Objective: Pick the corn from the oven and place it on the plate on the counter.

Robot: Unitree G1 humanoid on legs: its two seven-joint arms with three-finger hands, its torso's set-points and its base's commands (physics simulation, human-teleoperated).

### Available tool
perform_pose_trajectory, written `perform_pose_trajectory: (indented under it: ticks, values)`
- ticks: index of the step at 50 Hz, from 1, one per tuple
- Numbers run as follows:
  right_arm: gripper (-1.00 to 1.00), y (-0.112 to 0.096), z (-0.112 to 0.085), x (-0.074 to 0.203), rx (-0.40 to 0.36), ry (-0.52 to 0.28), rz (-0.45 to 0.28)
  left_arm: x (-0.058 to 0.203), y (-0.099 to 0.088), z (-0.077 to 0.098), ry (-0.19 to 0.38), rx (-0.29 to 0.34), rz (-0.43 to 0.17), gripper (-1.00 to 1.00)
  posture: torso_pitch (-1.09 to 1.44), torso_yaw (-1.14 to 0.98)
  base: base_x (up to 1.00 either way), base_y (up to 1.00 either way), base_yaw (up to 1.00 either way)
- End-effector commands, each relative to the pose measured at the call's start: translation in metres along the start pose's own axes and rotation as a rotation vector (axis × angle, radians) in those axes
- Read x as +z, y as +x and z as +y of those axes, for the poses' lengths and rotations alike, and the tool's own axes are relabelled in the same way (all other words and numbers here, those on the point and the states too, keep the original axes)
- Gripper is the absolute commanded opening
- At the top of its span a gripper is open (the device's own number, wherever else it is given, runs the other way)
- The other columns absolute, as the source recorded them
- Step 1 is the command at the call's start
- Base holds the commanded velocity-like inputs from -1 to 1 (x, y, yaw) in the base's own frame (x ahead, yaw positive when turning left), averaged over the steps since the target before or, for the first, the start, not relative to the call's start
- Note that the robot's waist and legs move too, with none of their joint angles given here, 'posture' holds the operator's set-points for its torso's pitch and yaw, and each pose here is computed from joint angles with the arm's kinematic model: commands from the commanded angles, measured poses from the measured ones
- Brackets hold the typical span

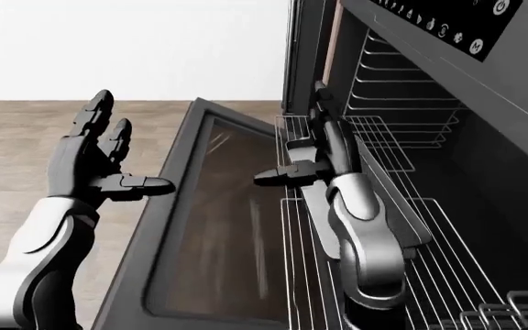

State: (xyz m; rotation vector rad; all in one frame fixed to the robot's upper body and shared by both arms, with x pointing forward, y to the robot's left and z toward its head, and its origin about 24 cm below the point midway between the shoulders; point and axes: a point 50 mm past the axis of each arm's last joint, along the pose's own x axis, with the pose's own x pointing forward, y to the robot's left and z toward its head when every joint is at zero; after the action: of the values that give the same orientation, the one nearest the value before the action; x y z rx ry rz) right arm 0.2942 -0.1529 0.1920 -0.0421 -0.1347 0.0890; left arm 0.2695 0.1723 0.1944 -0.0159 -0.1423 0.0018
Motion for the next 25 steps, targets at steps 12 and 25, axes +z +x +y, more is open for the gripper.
perform_pose_trajectory:
  ticks: [12, 25]
  values:
    - [1.00, 0.052, -0.037, -0.001, -0.158, -0.275, 0.056, 0.016, 0.000, -0.001, 0.007, -0.008, -0.093, 1.00, 0.00, 0.00, 0.00, 0.00, 0.00]
    - [1.00, 0.090, -0.068, -0.008, -0.228, -0.537, 0.167, 0.021, 0.000, -0.002, 0.010, -0.011, -0.096, 1.00, 0.00, 0.00, 0.00, 0.00, 0.00]
